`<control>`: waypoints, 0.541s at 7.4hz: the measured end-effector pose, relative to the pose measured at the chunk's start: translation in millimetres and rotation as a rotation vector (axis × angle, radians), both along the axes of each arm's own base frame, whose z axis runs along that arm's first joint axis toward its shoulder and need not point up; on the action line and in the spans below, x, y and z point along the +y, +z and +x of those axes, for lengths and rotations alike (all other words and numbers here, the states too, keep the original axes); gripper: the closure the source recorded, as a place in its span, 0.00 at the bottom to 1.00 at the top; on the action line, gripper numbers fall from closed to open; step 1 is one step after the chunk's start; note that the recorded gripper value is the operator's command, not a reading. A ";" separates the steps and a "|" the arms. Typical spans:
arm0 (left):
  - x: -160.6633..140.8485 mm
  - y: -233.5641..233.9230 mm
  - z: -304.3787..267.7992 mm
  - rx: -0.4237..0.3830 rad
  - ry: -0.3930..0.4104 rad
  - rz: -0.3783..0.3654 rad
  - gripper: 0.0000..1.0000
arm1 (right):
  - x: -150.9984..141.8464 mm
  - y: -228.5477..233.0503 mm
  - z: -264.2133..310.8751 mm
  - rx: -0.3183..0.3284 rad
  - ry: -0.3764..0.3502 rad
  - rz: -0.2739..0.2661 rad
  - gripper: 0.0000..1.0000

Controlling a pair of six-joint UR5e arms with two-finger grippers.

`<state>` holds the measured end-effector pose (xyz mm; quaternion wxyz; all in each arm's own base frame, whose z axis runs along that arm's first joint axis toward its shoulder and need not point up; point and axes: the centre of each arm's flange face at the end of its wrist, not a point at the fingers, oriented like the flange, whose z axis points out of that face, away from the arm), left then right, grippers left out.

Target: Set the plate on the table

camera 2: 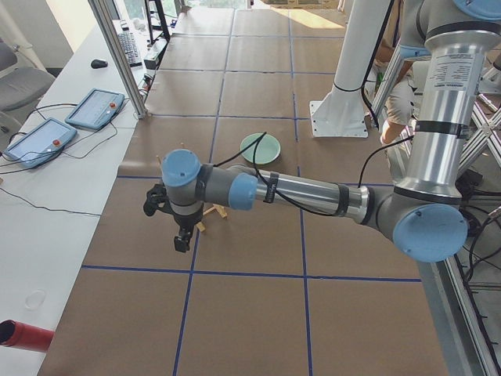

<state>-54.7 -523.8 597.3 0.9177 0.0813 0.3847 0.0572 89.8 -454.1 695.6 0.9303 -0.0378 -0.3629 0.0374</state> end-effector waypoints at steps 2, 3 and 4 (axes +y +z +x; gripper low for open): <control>20.1 22.4 -10.8 0.010 -0.022 -0.037 0.00 | 0.0 0.0 0.0 0.000 0.000 0.000 0.00; 25.9 24.9 -26.7 0.026 -0.054 -0.054 0.00 | 0.0 0.0 0.0 0.000 0.000 0.000 0.00; 30.9 26.7 -40.7 0.040 -0.083 -0.071 0.00 | 0.0 0.0 0.0 0.000 0.000 0.000 0.00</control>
